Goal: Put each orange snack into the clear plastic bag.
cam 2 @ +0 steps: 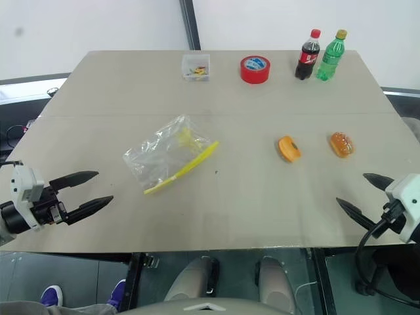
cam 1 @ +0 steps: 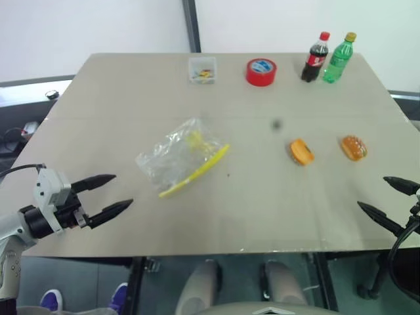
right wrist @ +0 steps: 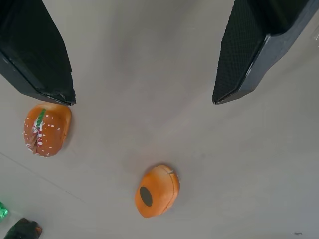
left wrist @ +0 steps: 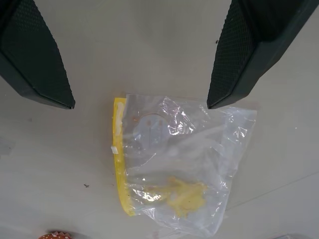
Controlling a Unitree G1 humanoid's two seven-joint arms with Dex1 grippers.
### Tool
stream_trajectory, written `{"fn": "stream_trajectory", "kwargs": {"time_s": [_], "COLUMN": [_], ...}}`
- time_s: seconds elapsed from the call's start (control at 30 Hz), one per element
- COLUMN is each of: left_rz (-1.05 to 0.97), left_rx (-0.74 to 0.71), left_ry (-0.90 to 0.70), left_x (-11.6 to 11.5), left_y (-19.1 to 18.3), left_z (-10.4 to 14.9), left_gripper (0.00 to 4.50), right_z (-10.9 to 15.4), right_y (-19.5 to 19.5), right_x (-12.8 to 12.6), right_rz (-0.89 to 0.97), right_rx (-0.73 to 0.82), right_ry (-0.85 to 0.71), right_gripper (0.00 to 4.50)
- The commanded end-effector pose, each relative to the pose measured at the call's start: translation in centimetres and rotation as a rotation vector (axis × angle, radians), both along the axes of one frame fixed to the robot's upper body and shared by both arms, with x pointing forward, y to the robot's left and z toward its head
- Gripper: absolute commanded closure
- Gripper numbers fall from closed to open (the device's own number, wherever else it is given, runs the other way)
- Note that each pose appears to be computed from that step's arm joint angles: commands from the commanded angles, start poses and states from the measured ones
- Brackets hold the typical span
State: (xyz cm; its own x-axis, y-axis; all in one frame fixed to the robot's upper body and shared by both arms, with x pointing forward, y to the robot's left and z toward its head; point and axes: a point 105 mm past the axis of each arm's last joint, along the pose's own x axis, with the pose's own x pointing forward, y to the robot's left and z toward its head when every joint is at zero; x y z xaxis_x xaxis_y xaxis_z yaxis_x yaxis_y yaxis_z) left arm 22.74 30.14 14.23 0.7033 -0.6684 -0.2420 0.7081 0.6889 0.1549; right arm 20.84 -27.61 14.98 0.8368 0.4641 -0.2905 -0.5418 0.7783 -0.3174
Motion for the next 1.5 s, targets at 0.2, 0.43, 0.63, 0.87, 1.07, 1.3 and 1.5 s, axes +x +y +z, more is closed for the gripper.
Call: {"fn": "stream_trajectory", "kwargs": {"time_s": [0.2,0.43,0.63,0.87,1.07,1.3,1.5], "left_rz": [-0.007,0.194,0.362,0.451,0.392,0.319,0.147], "left_rx": [-0.086,-0.248,-0.482,-0.687,-0.759,-0.894,-0.999], "left_ry": [-0.039,0.164,0.514,0.689,0.821,0.876,0.866], "left_x": [1.1,1.5,1.1,2.5,5.1,8.0,6.8], "left_y": [-2.3,-1.8,0.1,-0.6,-3.9,-6.5,-7.5], "left_z": [0.9,0.1,-1.5,-4.1,-5.9,-5.1,-3.7], "left_gripper": [0.02,0.02,0.02,0.02,0.02,0.02,0.02], "right_z": [1.7,2.4,3.4,3.1,2.6,2.4,2.2], "right_y": [2.5,6.0,11.2,13.8,13.8,13.2,13.1], "right_x": [1.6,2.7,3.4,3.6,3.5,3.4,3.1], "right_rz": [0.032,0.132,0.292,0.355,0.349,0.31,0.286], "right_rx": [0.029,0.061,0.056,0.018,-0.002,-0.026,-0.024], "right_ry": [-0.093,-0.131,-0.197,-0.221,-0.212,-0.219,-0.22], "right_gripper": [0.0,0.0,0.0,0.0,0.0,0.0,0.0]}}
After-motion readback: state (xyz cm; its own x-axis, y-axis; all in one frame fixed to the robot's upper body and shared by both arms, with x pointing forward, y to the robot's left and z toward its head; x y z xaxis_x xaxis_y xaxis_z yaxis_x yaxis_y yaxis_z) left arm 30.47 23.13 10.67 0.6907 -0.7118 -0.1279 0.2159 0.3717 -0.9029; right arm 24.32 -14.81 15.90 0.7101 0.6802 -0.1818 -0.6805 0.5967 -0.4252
